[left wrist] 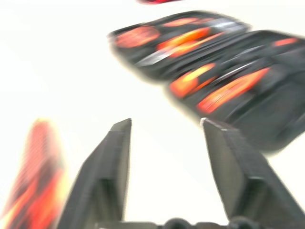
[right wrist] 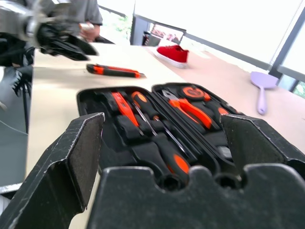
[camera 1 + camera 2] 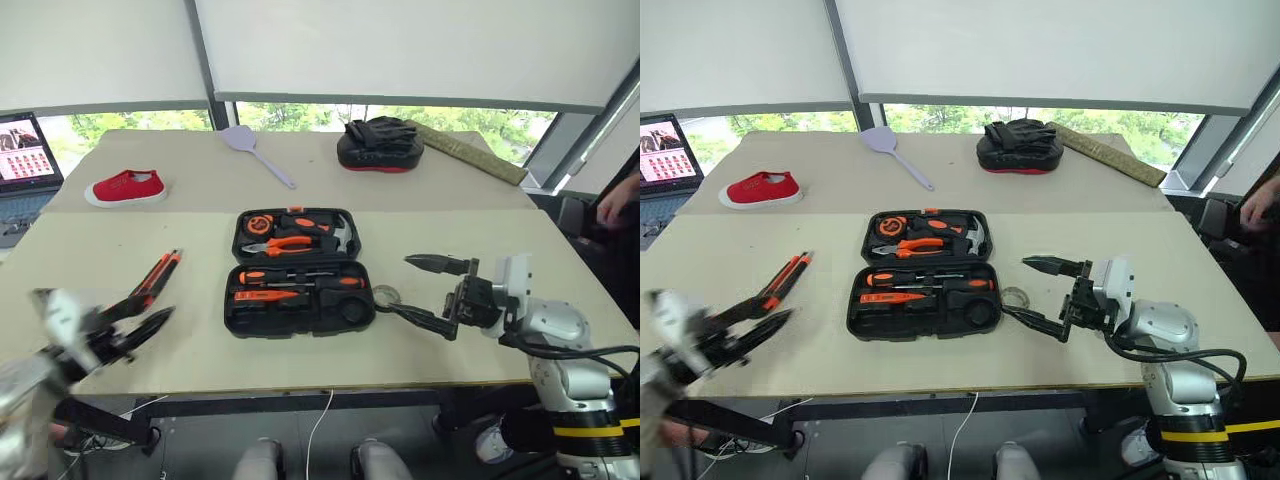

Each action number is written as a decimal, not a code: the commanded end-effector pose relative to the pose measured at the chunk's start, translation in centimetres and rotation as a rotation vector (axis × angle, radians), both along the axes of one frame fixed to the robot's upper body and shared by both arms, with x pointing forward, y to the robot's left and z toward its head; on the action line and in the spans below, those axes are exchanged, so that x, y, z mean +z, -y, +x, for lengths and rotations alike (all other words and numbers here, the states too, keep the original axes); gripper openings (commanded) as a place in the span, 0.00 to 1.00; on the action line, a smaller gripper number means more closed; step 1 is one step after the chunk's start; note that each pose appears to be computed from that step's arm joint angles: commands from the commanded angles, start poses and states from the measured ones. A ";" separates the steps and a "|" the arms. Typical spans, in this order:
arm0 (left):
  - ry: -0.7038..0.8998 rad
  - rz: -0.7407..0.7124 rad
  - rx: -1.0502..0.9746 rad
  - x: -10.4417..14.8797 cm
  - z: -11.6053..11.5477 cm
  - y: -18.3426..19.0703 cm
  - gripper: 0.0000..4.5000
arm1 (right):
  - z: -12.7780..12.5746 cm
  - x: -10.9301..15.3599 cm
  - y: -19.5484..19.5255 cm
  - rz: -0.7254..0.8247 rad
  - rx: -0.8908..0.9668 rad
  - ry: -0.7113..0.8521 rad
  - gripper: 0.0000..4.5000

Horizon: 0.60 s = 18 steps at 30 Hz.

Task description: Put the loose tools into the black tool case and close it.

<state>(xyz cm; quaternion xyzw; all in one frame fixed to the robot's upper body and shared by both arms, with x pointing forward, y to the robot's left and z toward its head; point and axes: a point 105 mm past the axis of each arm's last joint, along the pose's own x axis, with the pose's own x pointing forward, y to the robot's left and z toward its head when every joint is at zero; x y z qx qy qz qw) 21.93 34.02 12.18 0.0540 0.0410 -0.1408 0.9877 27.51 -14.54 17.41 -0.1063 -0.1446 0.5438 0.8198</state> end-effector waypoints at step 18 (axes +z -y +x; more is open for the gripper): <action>-0.262 -0.018 0.176 2.2 7.9 -2.0 0.99 | -0.5 2.9 -3.5 0.087 0.109 0.124 1.00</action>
